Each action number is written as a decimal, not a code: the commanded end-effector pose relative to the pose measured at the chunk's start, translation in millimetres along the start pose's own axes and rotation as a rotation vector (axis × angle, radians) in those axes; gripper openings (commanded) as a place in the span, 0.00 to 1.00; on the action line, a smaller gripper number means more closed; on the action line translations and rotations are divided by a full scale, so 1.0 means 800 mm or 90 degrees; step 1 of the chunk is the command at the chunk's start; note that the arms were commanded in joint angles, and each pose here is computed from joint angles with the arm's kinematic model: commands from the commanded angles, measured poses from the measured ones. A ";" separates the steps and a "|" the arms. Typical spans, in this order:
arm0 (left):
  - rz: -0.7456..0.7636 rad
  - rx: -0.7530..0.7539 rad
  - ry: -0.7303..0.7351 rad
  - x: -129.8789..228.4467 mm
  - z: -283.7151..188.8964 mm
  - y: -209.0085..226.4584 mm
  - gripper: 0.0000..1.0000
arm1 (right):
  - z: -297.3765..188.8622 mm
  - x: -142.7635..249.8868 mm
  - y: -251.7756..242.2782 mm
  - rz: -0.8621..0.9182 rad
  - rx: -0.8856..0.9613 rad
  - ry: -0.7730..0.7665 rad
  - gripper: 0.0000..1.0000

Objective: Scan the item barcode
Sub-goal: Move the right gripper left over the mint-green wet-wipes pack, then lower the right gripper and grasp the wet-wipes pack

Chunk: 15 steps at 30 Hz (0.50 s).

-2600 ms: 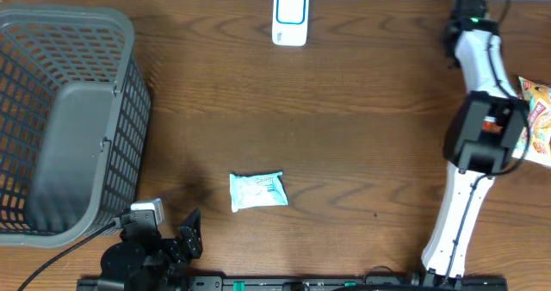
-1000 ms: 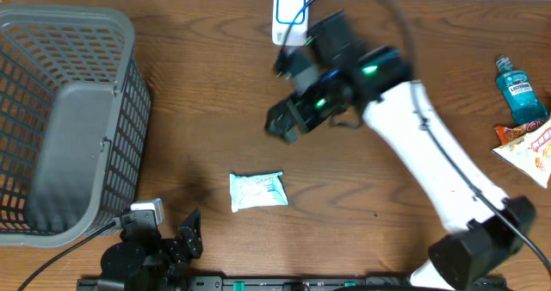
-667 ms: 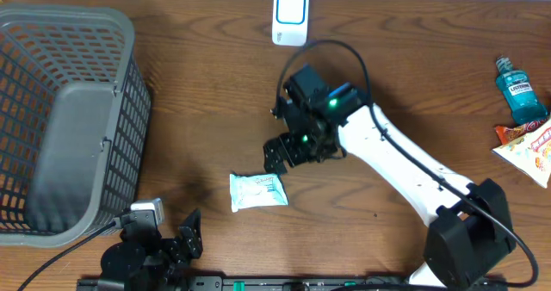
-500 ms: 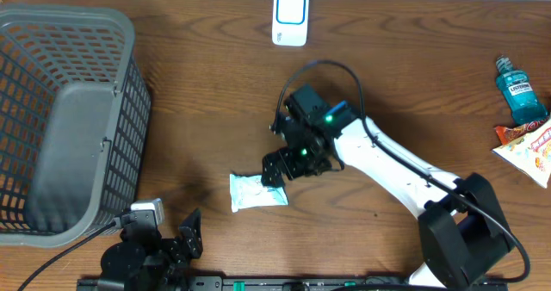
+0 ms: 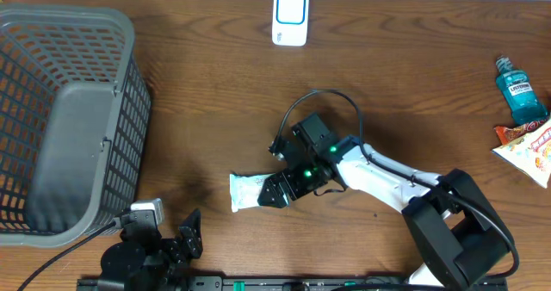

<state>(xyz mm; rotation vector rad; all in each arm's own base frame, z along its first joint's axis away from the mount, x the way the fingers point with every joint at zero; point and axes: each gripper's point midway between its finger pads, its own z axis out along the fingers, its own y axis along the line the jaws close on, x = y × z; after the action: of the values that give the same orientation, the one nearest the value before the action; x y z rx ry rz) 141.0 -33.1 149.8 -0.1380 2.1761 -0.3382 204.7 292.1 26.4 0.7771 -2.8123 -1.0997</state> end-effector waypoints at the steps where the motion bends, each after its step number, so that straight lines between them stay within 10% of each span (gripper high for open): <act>1: 0.005 0.001 0.000 0.000 0.000 0.000 0.86 | 0.009 0.015 -0.036 0.040 0.096 0.000 0.92; 5: 0.005 0.001 0.000 0.000 0.000 0.000 0.86 | 0.013 0.012 -0.034 0.033 0.103 -0.008 0.58; 12: 0.005 0.001 0.000 0.000 0.000 0.000 0.86 | 0.028 -0.003 -0.029 0.048 0.121 -0.045 0.67; 15: 0.005 0.001 0.000 0.000 0.000 0.000 0.86 | 0.036 -0.002 -0.028 0.053 0.121 -0.043 0.46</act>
<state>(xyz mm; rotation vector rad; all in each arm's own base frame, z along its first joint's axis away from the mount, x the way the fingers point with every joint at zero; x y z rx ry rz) 141.0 -33.1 149.8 -0.1380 2.1761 -0.3382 216.0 305.4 13.1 0.7359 -2.9900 -0.9892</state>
